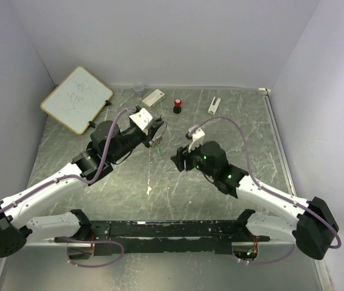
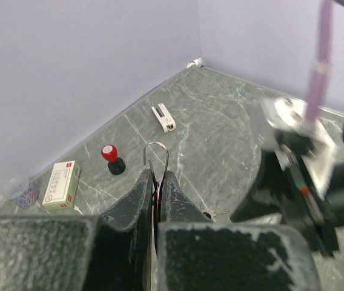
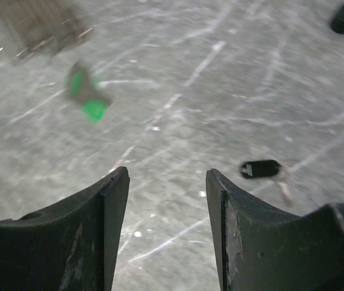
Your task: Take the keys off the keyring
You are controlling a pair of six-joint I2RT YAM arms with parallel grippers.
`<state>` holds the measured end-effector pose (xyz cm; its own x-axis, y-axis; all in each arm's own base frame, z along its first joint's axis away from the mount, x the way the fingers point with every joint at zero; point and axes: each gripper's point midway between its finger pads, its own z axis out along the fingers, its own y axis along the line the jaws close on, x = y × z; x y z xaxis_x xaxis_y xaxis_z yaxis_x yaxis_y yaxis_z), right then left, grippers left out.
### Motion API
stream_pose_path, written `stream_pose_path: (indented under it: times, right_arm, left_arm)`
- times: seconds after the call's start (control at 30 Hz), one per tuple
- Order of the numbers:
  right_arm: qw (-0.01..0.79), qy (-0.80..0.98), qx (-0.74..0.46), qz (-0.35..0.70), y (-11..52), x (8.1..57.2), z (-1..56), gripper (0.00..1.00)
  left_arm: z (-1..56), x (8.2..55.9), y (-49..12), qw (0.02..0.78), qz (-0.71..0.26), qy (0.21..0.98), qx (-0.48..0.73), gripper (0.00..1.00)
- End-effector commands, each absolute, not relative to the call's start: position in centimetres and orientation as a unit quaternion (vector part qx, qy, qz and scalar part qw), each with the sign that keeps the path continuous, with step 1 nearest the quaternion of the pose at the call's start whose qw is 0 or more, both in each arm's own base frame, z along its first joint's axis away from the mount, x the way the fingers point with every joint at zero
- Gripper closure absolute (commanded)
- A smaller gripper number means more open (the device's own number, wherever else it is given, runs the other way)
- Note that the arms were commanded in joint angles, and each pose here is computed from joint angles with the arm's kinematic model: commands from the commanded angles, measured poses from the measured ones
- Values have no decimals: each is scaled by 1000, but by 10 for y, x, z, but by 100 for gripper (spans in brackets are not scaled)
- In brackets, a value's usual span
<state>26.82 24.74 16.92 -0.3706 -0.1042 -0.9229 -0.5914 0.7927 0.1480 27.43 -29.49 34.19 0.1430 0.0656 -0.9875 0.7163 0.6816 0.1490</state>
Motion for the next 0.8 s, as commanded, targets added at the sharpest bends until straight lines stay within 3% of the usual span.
stream_pose_path:
  times: [0.0, 0.3, 0.77]
  right_arm:
    - [605, 693, -254, 299, 279, 247, 217, 46]
    - [652, 649, -281, 274, 301, 244, 228, 40]
    - [695, 624, -259, 248, 309, 263, 242, 40]
  left_arm:
    - [377, 274, -294, 705, -253, 591, 301, 93]
    - [380, 270, -292, 706, -261, 588, 295, 93]
    - [381, 264, -294, 704, -280, 582, 296, 93]
